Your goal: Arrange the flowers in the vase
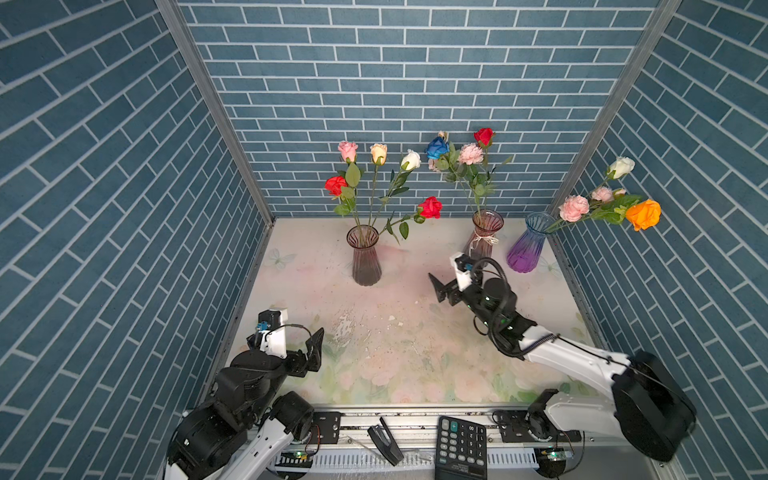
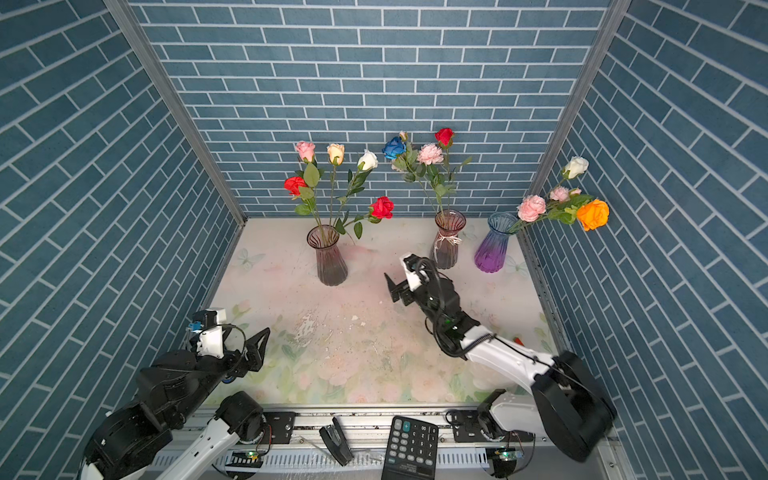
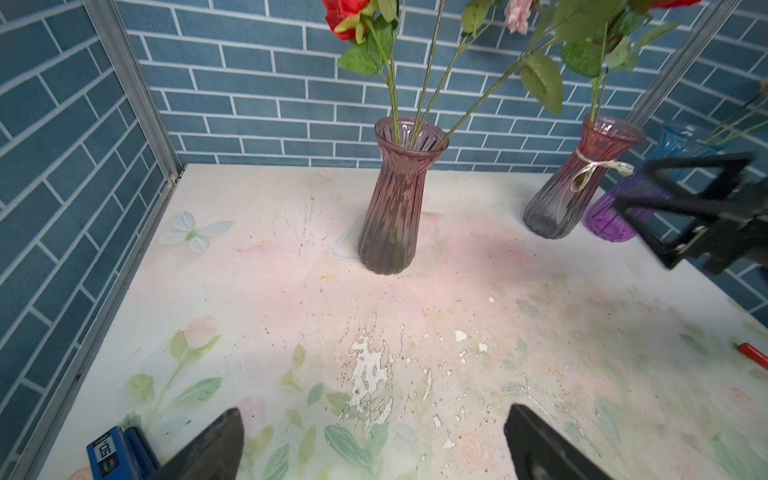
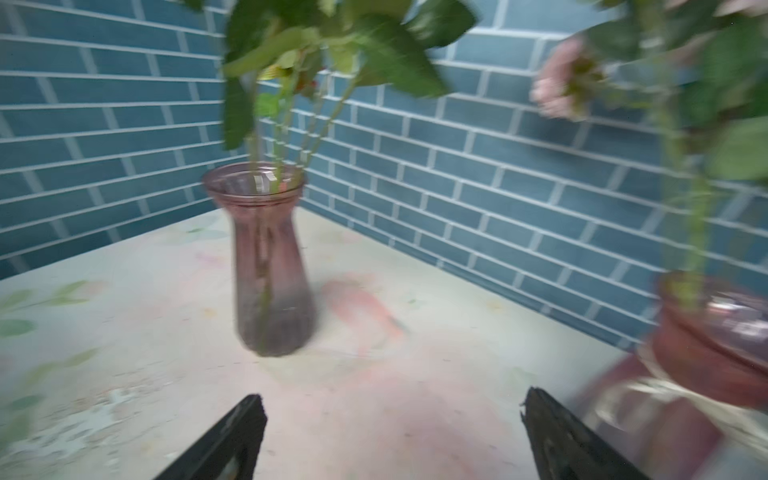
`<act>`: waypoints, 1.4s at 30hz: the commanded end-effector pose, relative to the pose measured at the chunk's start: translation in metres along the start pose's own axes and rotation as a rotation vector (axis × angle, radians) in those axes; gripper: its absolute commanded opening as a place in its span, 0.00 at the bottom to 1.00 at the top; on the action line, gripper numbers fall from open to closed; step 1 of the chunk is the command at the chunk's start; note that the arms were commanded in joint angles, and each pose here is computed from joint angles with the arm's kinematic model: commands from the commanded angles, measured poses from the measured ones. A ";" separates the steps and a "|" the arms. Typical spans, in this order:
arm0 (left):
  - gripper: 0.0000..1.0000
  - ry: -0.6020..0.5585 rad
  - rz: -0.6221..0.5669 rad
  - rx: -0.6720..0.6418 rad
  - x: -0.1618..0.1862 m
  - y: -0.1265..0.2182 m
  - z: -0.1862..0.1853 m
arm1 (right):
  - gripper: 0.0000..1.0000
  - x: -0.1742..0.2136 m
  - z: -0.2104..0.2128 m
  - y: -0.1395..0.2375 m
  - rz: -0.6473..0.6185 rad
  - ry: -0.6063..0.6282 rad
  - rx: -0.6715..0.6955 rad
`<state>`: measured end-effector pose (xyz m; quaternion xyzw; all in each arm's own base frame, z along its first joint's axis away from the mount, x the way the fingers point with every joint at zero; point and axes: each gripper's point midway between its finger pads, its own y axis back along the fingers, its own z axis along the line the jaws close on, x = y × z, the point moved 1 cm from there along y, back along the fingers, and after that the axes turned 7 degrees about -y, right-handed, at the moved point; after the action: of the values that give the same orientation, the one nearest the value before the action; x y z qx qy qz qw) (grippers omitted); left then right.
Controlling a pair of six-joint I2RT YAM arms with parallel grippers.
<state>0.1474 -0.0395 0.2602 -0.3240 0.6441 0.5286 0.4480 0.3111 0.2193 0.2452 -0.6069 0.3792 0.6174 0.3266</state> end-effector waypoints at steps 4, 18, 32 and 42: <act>1.00 0.010 0.051 -0.051 0.006 -0.030 -0.002 | 0.98 0.047 -0.110 0.071 0.156 0.218 0.495; 1.00 -0.118 -0.289 -0.468 -0.038 -0.090 0.035 | 0.98 0.119 -0.174 0.106 0.082 -0.029 0.664; 1.00 -0.250 -0.210 -0.535 -0.020 -0.136 0.064 | 0.99 0.154 -0.235 0.064 0.167 -0.167 0.742; 1.00 -0.164 -0.142 -0.625 0.038 -0.151 0.106 | 0.99 0.159 -0.239 0.053 0.235 -0.188 0.708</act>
<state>0.2892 0.0246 0.1530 -0.4075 0.3899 0.7158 0.4118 0.3715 -0.0237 0.0955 -0.3607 0.6098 0.5166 0.4808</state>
